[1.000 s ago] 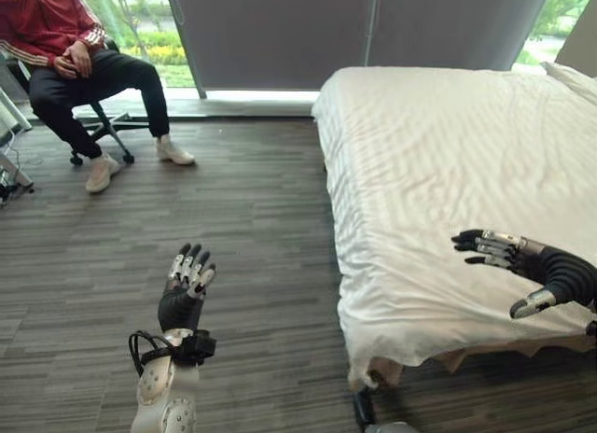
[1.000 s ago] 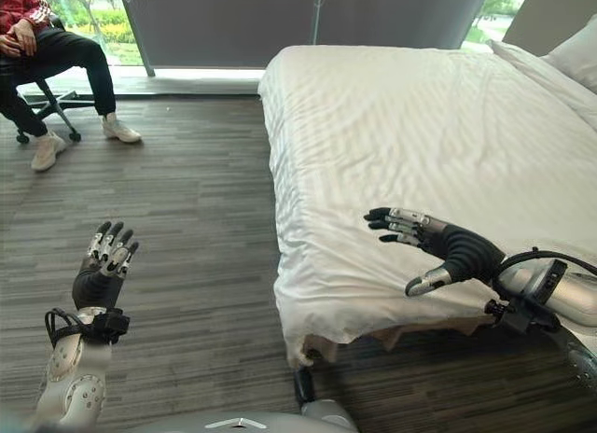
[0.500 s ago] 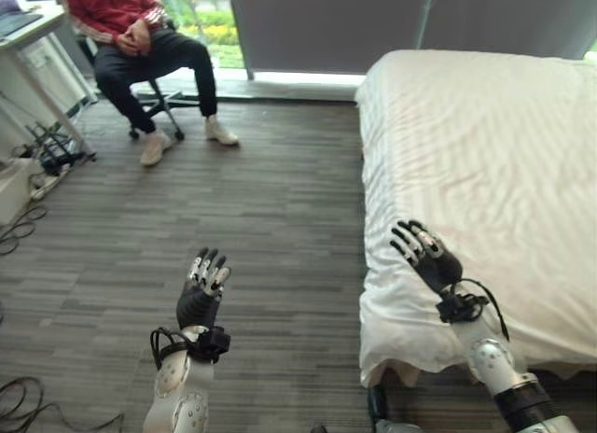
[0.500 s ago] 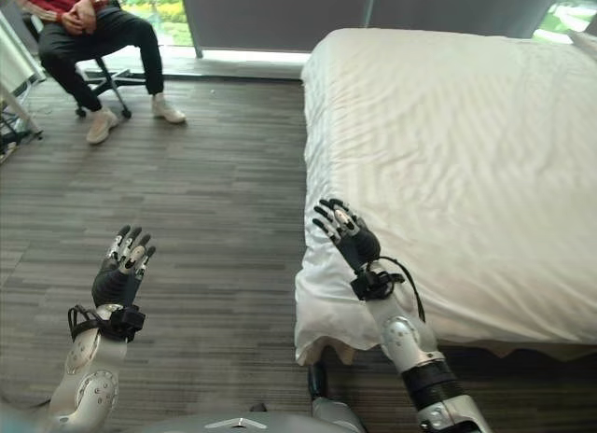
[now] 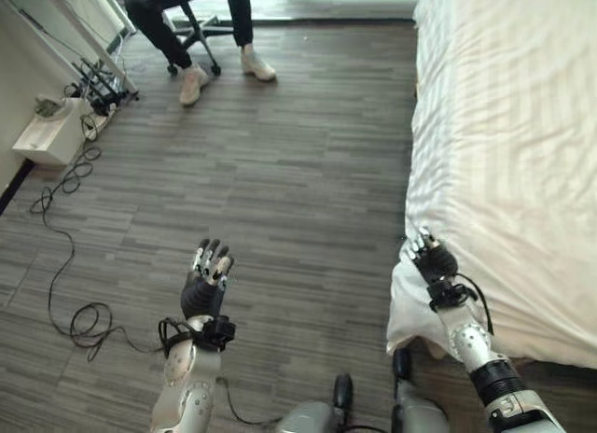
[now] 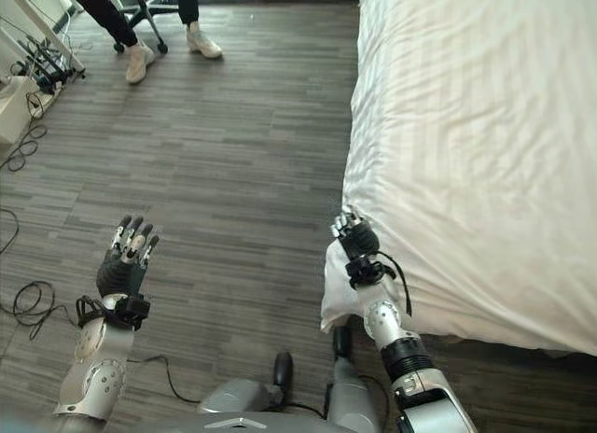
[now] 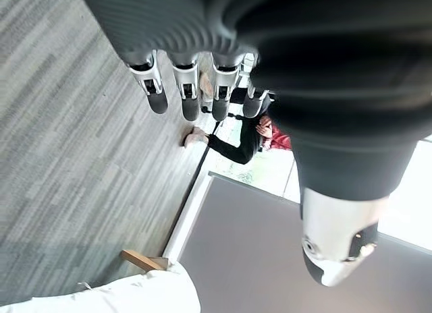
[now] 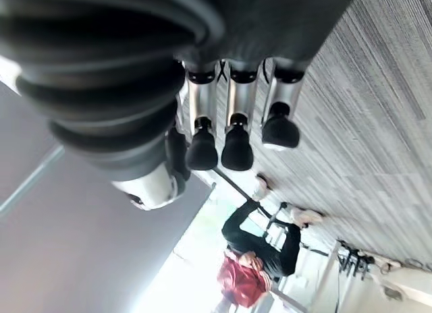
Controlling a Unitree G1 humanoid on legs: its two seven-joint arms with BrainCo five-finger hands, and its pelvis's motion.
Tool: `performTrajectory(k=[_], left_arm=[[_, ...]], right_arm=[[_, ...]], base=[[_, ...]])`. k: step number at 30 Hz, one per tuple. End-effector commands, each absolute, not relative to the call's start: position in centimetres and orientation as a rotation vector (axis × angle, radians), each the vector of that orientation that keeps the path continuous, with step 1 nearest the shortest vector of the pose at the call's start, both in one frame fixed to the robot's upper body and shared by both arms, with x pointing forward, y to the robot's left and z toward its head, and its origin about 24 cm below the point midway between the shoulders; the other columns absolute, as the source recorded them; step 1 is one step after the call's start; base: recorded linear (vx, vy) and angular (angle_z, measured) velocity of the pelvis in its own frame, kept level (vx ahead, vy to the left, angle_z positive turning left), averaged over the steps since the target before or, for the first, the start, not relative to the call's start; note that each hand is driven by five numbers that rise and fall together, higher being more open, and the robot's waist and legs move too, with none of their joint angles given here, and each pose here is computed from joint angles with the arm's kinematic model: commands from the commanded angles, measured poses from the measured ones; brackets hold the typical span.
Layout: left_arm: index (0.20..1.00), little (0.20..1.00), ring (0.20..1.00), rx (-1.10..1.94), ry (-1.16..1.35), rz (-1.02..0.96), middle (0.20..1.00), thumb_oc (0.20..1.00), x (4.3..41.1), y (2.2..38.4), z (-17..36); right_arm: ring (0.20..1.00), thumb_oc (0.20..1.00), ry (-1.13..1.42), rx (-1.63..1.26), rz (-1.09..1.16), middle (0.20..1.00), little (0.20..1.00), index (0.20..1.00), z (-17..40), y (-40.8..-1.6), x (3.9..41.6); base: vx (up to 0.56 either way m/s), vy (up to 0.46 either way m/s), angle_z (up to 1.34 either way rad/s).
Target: Making the bed.
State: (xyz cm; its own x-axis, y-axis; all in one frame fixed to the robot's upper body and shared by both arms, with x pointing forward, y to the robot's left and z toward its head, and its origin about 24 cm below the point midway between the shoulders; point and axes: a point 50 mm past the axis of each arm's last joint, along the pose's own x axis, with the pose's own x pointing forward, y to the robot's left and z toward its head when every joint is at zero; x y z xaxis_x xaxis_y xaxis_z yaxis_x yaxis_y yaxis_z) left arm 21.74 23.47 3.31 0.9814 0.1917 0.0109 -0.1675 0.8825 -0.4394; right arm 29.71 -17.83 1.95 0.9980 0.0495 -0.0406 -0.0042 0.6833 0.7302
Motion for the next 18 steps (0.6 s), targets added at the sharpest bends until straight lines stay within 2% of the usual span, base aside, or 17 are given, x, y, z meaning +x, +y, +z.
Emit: performTrajectory(k=[1, 6, 10, 15, 18], left_arm=[[1.000, 1.000, 1.000, -0.462, -0.195, 0.194, 1.000, 1.000, 22.5, 24.3, 5.7], [1.000, 1.000, 1.000, -0.479, -0.193, 0.190, 1.000, 1.000, 22.6, 23.7, 5.6], [1.000, 1.000, 1.000, -0.499, -0.184, 0.154, 1.000, 1.000, 22.7, 22.8, 5.6], [1.000, 1.000, 1.000, -0.511, -0.188, 0.124, 1.000, 1.000, 22.8, 22.1, 5.7], [1.000, 1.000, 1.000, -0.520, -0.192, 0.094, 1.000, 1.000, 23.0, 21.4, 5.8]], right_arm=[[0.200, 0.200, -0.141, 0.892, -0.070, 0.200, 0.200, 0.200, 5.6, -19.2, 31.9], [0.200, 0.200, -0.187, 0.841, -0.195, 0.200, 0.200, 0.200, 6.7, -21.8, 33.0], [0.200, 0.200, -0.075, 0.793, -0.343, 0.200, 0.200, 0.200, 4.1, -24.2, 32.7], [0.200, 0.200, 0.117, 0.747, -0.519, 0.200, 0.200, 0.200, -0.6, -26.9, 30.4], [0.200, 0.200, 0.245, 0.700, -0.655, 0.200, 0.200, 0.200, -3.4, -29.3, 27.7]], base=[[-0.01, -0.024, 0.10], [0.02, -0.044, 0.04], [0.04, -0.045, 0.05], [0.04, -0.040, 0.04], [0.05, -0.039, -0.01]])
